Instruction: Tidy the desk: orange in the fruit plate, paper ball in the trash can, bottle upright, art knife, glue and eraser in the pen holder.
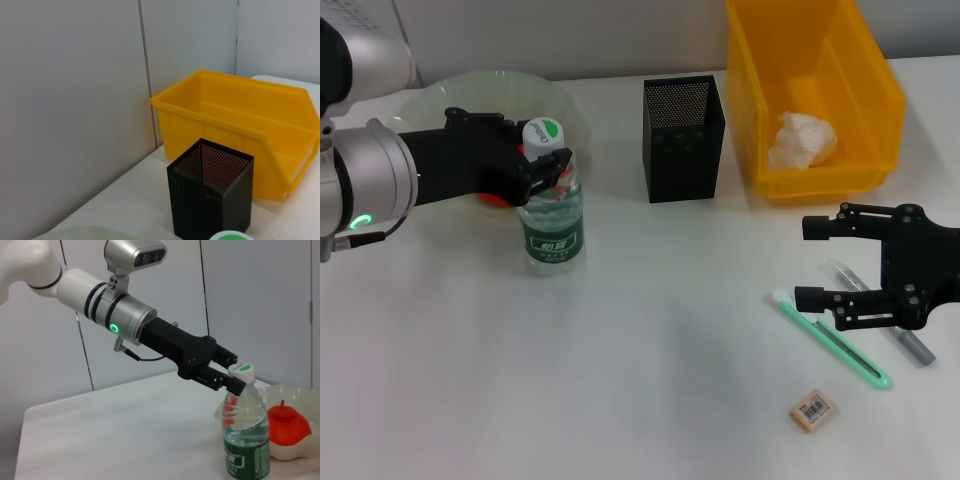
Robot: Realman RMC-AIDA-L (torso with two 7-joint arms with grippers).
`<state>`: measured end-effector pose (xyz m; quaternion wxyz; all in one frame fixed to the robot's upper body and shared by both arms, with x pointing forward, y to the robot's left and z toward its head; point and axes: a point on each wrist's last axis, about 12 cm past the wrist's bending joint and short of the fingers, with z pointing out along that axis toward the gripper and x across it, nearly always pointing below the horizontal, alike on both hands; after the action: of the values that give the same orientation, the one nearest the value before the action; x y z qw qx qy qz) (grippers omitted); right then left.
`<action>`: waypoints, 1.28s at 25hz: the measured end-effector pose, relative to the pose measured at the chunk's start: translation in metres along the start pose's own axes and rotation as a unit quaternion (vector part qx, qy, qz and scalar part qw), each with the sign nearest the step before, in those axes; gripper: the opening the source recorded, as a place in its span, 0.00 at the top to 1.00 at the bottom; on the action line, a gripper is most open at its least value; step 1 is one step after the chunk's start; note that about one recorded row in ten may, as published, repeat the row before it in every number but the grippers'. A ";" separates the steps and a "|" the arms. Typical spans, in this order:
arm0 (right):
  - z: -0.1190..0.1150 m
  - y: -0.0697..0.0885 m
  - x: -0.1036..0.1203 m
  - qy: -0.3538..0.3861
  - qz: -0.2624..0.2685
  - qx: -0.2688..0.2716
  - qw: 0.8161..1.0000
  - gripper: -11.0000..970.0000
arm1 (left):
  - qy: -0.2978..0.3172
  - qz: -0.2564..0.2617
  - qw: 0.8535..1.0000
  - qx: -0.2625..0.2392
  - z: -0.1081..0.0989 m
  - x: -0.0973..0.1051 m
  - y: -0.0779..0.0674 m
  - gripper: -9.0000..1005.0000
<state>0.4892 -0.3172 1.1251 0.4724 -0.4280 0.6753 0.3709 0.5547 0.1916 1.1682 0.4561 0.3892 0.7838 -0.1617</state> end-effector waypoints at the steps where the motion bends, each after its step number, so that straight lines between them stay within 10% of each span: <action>1: 0.000 0.000 0.000 0.000 0.000 0.000 1.000 0.15 | 0.001 0.000 1.000 0.001 0.001 0.000 0.000 0.55; 16: 0.002 -0.002 -0.001 0.001 -0.003 0.002 1.000 0.15 | 0.003 0.005 1.000 0.006 0.002 0.002 0.000 0.55; 27: 0.003 -0.004 -0.001 0.003 -0.003 0.006 1.000 0.15 | -0.050 -0.014 0.999 0.014 -0.008 -0.005 0.007 0.20; 32: 0.003 -0.004 -0.001 0.004 -0.003 0.006 1.000 0.15 | -0.060 -0.013 0.998 0.015 -0.009 -0.006 0.008 0.19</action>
<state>0.4939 -0.3160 1.1250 0.4736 -0.4282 0.6783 0.3636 0.5570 0.1997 1.1795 0.4941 0.3753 0.7576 -0.2026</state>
